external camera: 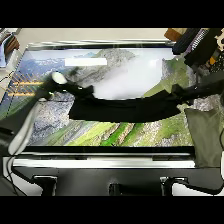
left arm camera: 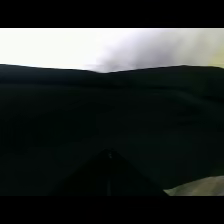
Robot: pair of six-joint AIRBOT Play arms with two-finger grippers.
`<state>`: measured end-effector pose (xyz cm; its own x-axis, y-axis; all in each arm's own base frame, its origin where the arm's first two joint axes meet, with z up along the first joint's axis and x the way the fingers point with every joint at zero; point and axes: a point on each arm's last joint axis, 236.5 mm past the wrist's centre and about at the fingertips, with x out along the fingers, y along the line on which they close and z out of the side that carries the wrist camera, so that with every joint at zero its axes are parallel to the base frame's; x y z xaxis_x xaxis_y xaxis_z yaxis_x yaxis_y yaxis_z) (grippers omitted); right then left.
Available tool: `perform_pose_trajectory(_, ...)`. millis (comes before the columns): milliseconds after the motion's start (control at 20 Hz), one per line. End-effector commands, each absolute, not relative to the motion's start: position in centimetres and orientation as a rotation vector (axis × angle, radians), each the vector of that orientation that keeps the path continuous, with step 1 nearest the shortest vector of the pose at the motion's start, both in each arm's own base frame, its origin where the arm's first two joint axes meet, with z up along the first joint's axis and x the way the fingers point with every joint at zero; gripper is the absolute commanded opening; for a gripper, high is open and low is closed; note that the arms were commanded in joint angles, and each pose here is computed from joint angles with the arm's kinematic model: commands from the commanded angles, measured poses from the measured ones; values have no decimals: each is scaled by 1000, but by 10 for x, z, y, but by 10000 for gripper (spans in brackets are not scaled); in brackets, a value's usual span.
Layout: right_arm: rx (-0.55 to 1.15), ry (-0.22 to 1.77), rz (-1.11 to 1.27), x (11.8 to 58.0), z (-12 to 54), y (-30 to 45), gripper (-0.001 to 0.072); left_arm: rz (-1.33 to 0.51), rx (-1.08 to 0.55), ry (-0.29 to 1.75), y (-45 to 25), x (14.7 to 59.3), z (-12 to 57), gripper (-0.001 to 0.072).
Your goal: Fold the clothes and pants, and hang the long-sleeved shirts on hangers.
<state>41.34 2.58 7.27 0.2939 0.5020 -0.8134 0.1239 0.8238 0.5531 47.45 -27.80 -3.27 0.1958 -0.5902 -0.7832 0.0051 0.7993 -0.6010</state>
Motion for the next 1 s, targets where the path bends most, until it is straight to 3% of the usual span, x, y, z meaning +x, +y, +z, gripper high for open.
perform_pose_trajectory(0, 583, 1232, 279, 405, 124, 30, 32, -460, -749, 1311, -388, 455, -54, 11)
perform_pose_trajectory(300, 553, 1165, 312, 396, 168, 37, 32, -557, -855, 1387, -498, 403, -73, 10)
perform_pose_trajectory(550, 552, 1153, 355, 390, 178, 45, 32, -579, -879, 1441, -532, 391, -86, 11)
perform_pose_trajectory(750, 561, 1094, 383, 401, 186, 49, 32, -662, -784, 1498, -505, 393, -70, 11)
perform_pose_trajectory(950, 532, 1099, 450, 411, 179, 84, 32, -602, -582, 1386, -396, 449, -12, 11)
